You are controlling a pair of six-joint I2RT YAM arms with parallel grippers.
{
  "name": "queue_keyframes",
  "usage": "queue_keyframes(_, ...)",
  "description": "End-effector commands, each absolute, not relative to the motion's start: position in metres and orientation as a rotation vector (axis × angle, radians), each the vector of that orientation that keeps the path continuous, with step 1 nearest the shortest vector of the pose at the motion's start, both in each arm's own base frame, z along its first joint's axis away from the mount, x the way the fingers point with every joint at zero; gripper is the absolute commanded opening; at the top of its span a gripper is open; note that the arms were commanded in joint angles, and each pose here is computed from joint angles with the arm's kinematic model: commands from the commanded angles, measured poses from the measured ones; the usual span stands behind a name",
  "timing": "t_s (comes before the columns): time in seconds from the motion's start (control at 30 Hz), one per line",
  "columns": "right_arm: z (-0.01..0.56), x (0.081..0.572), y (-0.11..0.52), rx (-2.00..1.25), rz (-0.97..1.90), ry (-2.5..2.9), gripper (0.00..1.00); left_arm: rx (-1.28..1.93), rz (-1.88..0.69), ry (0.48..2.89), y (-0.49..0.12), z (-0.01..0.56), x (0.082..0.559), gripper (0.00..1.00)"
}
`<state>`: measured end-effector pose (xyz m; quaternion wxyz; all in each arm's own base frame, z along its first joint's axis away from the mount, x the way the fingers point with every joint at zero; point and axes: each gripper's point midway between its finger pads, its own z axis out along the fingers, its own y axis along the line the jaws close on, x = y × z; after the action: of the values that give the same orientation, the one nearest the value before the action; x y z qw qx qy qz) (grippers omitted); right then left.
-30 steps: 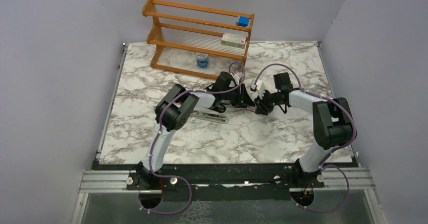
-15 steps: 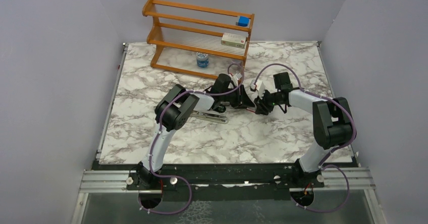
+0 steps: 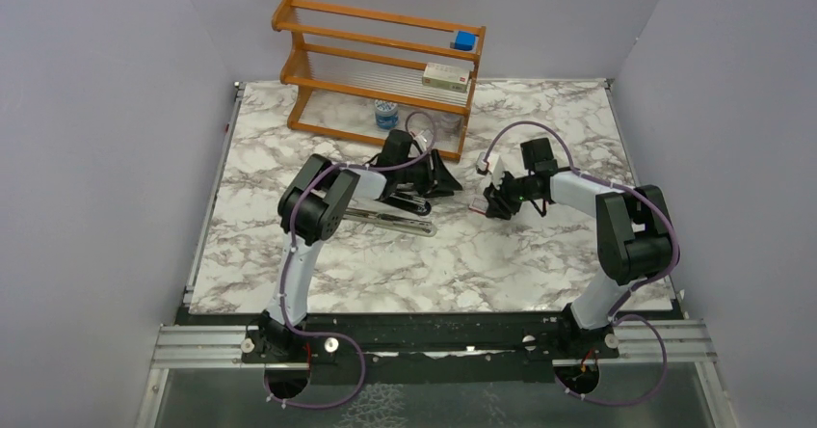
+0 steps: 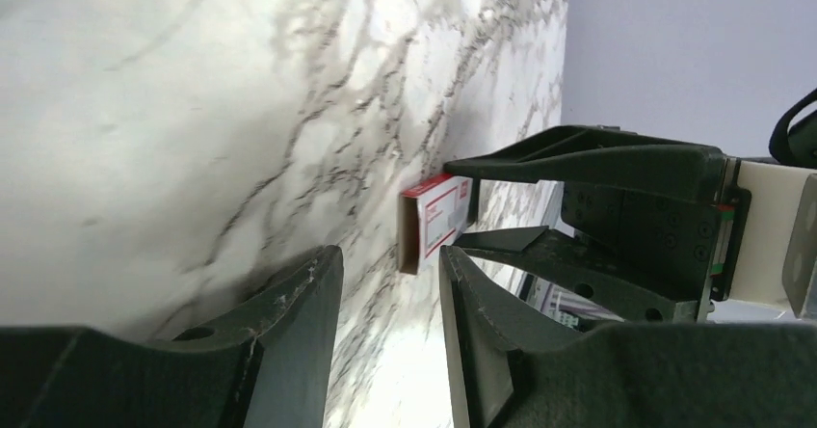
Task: Load the staples into the stapler
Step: Open the staple box at the center of the board.
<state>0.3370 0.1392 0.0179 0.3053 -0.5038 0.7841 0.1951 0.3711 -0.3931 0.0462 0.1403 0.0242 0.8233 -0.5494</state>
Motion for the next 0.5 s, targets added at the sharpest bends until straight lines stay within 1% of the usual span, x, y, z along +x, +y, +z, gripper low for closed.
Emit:
queue_keyframes(0.0,-0.007,0.317,0.134,-1.341,0.564,2.181,0.33,0.102,-1.491,2.39,-0.375,0.067,0.381,0.45)
queue_keyframes(0.13,0.004,0.326,0.145,-1.296,0.609,2.162,0.33,0.174,-1.259,2.411,-0.359,0.079,0.398,0.46)
queue_keyframes(0.27,0.015,0.339,0.16,-1.225,0.665,2.152,0.35,0.21,-1.141,2.404,-0.345,0.09,0.409,0.47)
queue_keyframes(0.37,0.023,0.344,0.171,-1.201,0.722,2.138,0.43,0.216,-1.068,2.43,-0.335,0.083,0.411,0.47)
queue_keyframes(0.4,0.025,0.347,0.173,-1.193,0.726,2.134,0.48,0.21,-1.066,2.437,-0.333,0.081,0.411,0.47)
queue_keyframes(0.47,0.03,0.351,0.174,-1.176,0.717,2.121,0.52,0.209,-1.062,2.445,-0.329,0.077,0.411,0.48)
